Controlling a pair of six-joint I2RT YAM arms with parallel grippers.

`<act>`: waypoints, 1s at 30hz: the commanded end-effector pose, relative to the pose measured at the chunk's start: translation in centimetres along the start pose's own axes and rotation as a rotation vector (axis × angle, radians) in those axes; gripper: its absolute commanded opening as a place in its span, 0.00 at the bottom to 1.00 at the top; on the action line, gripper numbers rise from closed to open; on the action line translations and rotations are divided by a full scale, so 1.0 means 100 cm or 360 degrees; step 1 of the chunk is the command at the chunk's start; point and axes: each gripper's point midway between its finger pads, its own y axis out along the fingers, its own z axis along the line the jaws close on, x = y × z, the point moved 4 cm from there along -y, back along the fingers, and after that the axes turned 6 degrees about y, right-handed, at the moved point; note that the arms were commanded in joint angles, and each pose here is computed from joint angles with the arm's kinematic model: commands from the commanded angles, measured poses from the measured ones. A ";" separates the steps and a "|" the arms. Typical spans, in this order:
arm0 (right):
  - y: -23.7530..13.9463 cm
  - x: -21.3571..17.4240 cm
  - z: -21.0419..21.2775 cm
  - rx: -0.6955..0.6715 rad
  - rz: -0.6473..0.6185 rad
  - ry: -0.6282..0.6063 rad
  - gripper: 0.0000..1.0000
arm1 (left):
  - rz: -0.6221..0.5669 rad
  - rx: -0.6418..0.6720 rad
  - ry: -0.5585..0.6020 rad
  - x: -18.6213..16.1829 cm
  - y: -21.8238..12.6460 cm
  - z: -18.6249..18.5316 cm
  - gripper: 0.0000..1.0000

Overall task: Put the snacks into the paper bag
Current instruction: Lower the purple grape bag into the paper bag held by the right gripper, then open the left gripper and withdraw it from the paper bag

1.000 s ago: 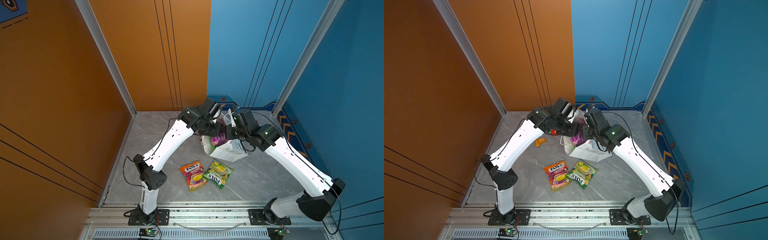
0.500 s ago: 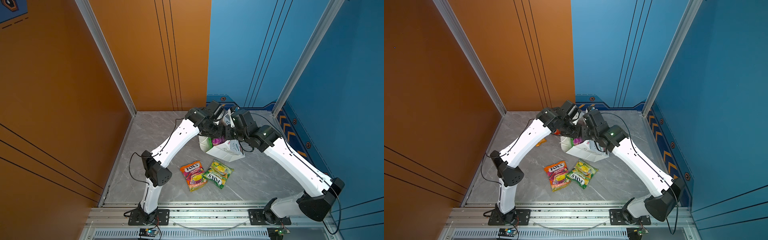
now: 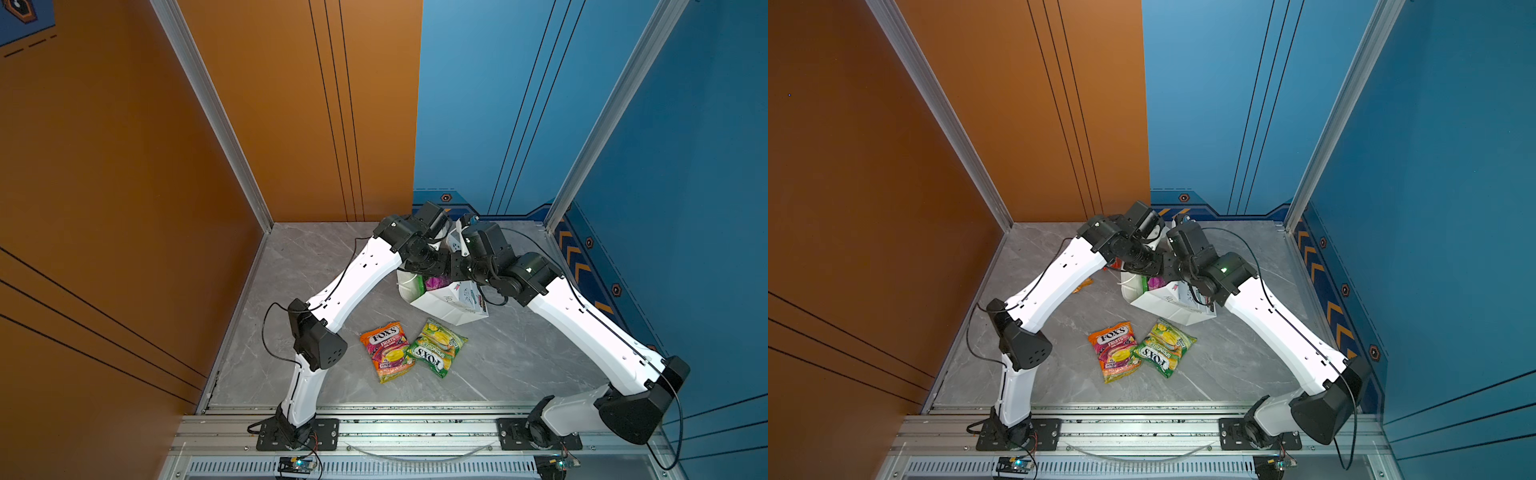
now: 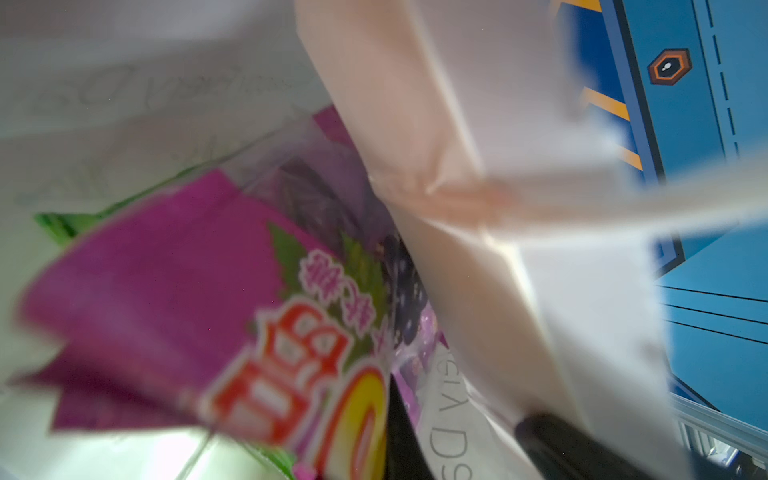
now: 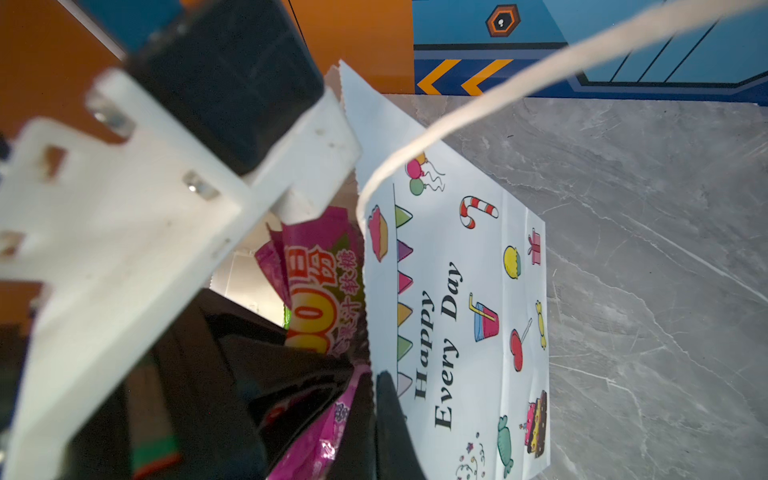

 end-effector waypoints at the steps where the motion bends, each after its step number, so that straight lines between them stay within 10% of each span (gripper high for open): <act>1: -0.014 0.011 0.001 0.0034 -0.0098 0.0061 0.00 | -0.0123 -0.0067 0.0040 0.015 -0.021 -0.005 0.18; 16: -0.014 0.015 -0.040 -0.0111 -0.0123 0.0223 0.00 | -0.0320 0.0071 0.0033 0.013 -0.075 0.003 0.38; 30: -0.012 0.008 -0.120 -0.0148 -0.0128 0.0548 0.00 | -0.0872 0.0122 0.0023 -0.005 -0.190 0.003 0.66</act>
